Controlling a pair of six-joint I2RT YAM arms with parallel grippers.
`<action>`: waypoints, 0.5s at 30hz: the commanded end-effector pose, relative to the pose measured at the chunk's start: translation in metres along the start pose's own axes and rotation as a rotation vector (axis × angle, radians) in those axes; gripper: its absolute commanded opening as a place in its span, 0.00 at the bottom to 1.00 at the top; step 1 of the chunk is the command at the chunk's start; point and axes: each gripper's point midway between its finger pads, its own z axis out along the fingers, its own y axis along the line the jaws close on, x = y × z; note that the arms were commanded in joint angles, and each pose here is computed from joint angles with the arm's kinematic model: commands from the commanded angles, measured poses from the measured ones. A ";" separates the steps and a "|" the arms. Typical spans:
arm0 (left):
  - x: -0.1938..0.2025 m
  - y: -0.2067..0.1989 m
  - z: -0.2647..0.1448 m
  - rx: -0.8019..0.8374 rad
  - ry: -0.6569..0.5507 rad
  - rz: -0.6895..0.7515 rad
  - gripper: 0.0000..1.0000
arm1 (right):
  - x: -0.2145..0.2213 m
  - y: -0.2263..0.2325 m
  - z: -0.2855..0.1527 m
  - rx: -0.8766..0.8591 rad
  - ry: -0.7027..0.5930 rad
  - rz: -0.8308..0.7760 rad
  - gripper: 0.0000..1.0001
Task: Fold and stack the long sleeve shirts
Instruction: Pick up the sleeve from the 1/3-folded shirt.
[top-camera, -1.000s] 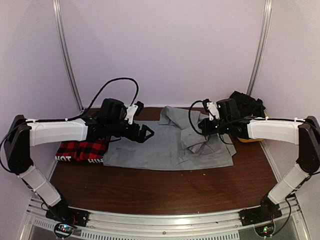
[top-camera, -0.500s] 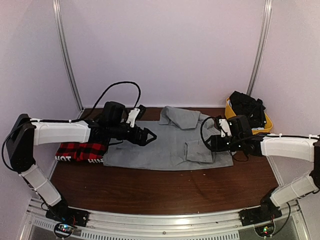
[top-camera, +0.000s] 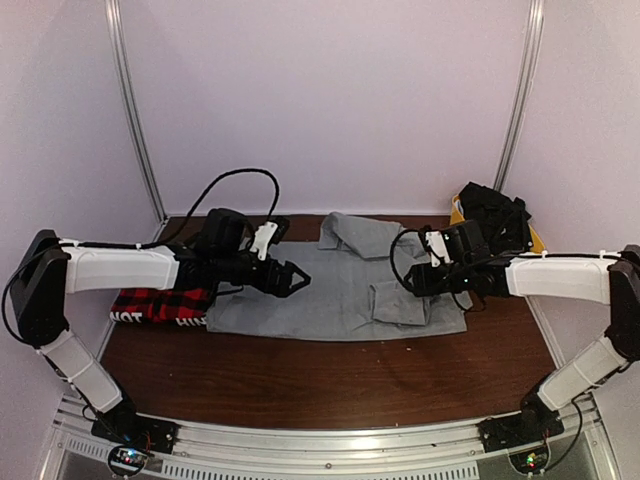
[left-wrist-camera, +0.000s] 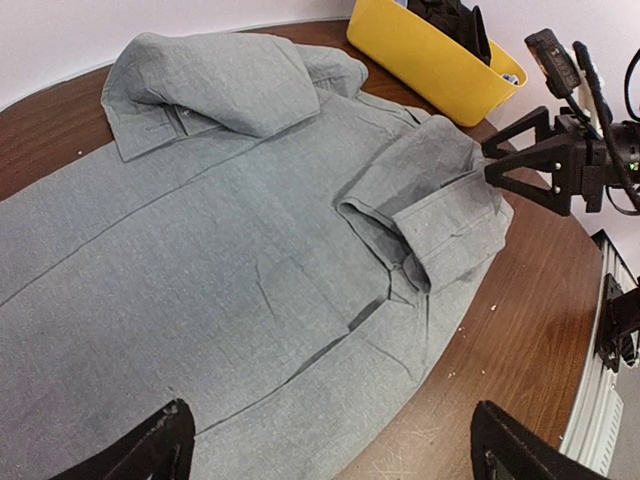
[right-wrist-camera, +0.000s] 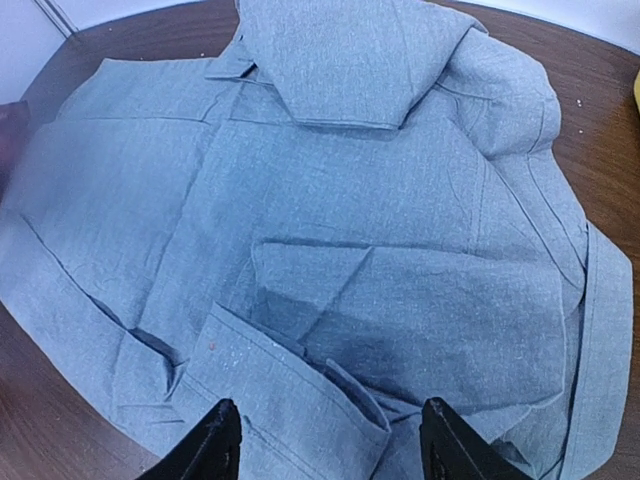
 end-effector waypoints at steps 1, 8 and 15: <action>-0.013 -0.002 -0.007 0.000 -0.049 0.019 0.98 | -0.011 -0.002 0.013 0.029 0.015 -0.069 0.61; -0.008 0.001 -0.005 -0.011 -0.033 0.023 0.98 | 0.006 -0.005 0.027 0.032 0.079 -0.085 0.60; -0.002 0.002 -0.003 -0.010 -0.020 0.016 0.98 | 0.021 -0.008 0.031 0.030 0.107 -0.081 0.59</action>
